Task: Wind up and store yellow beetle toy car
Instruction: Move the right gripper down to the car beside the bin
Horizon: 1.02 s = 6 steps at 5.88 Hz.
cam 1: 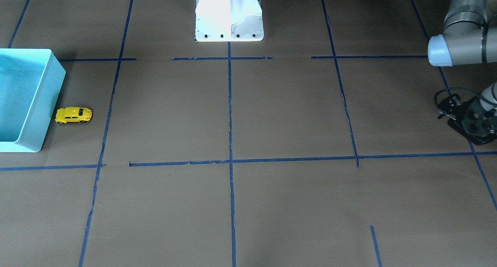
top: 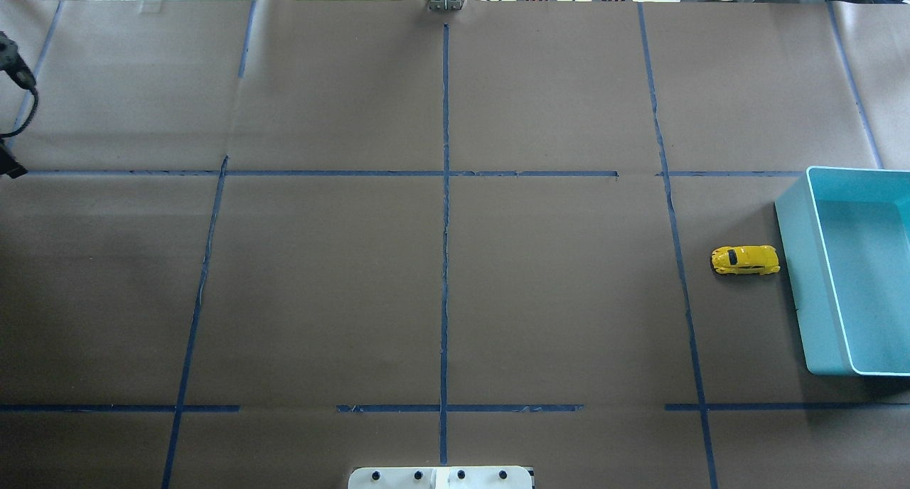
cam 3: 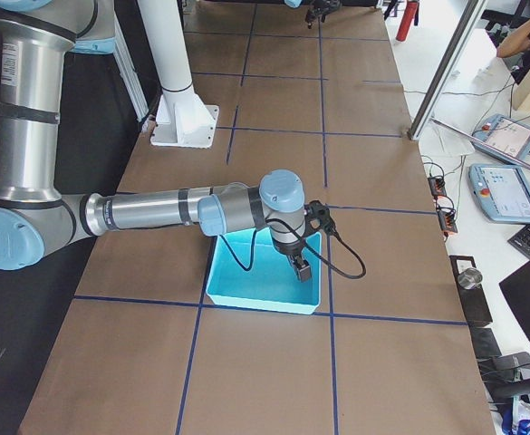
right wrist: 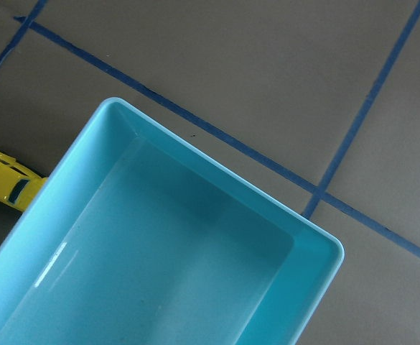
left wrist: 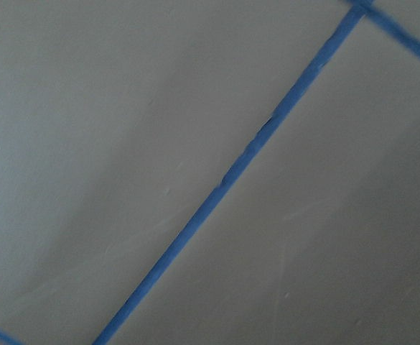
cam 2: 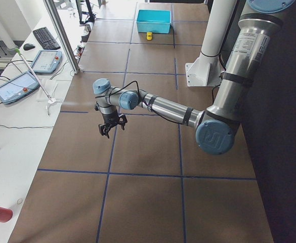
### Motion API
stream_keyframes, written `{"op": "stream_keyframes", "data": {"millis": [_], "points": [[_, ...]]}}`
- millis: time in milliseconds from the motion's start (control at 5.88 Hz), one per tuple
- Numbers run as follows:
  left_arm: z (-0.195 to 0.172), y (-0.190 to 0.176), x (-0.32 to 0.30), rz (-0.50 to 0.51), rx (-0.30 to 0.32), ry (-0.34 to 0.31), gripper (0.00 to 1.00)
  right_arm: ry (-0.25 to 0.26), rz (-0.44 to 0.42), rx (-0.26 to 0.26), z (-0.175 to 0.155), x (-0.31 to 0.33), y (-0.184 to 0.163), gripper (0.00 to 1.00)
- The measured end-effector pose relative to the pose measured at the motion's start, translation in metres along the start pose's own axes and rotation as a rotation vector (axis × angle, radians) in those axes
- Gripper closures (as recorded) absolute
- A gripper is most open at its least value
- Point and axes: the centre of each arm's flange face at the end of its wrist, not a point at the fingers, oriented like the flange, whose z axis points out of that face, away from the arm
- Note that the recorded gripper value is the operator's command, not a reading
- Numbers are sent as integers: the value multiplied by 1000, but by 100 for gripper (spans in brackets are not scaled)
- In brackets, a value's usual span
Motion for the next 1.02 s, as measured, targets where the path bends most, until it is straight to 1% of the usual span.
{"op": "stream_keyframes", "data": {"millis": [170, 511, 681, 851, 1021], "points": [[1, 49, -29, -98, 2, 15, 0, -4, -74, -10, 7, -25, -24, 0], [11, 125, -70, -276, 37, 114, 0, -21, -169, -10, 19, -53, -65, 0], [14, 152, -85, -384, 45, 140, 0, -21, -252, -14, 31, -68, -88, 0], [13, 172, -98, -497, 49, 149, 0, -13, -364, -34, 49, -91, -107, 0], [8, 192, -109, -600, 61, 154, 0, 7, -498, -56, 77, -125, -120, 0]]}}
